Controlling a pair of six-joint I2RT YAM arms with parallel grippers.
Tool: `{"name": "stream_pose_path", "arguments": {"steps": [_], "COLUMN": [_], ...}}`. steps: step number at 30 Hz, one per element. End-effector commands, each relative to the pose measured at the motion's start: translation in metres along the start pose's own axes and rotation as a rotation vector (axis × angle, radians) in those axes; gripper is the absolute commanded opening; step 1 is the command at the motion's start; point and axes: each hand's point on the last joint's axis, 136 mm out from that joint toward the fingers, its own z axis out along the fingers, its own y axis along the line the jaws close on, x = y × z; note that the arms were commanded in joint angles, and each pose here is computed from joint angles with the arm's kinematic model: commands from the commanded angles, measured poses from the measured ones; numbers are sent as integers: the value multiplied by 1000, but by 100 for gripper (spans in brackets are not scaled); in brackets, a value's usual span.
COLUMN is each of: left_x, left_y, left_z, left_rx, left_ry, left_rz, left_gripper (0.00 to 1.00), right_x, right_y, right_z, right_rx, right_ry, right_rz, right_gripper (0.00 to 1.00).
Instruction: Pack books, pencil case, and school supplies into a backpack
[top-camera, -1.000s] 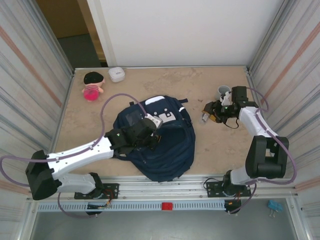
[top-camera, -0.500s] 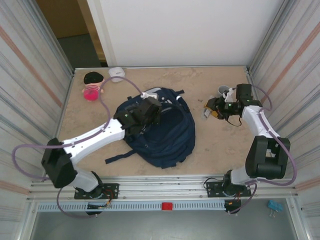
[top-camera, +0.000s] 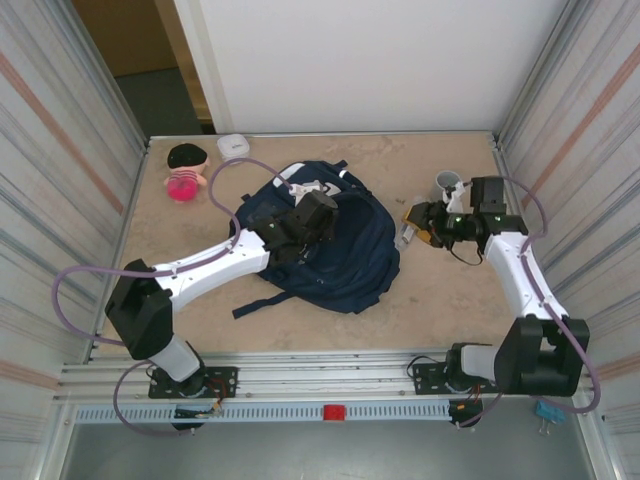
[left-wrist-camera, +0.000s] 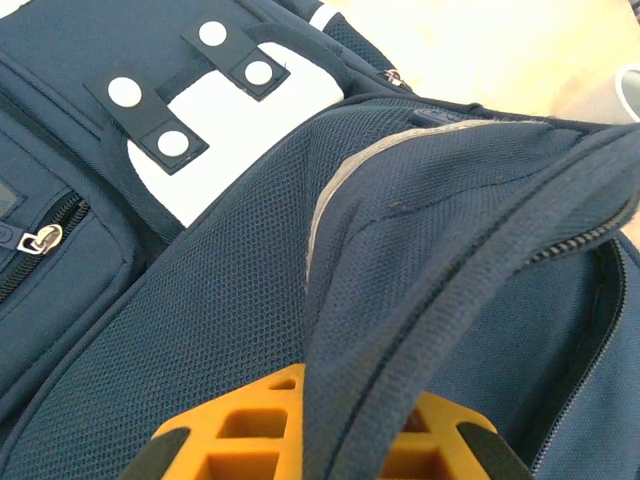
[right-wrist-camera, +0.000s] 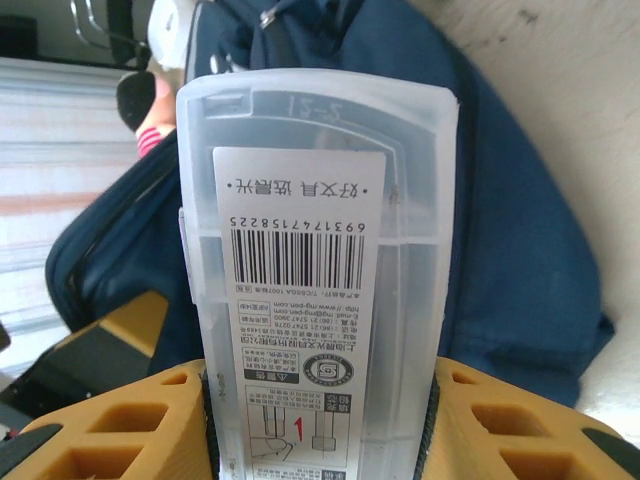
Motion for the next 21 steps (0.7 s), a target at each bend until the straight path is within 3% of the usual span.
{"name": "stream_pose_path", "arguments": {"steps": [1,10,21], "left_x": [-24,-40,-55], "left_y": [-11,-15,-20], "left_z": [-13,-29,-44], "left_rx": [74,133,200], "left_ry": [-65,-103,-141], "left_rz": [-89,-104,-115], "left_gripper": [0,0,0], "right_x": [12,31,30], "right_y": [16,61,80], "right_z": [3,42,86], "right_rx": [-43,-78,-102], "right_ry": [-7,57,75], "right_rz": [45,-5,44], "right_gripper": [41,41,42]}}
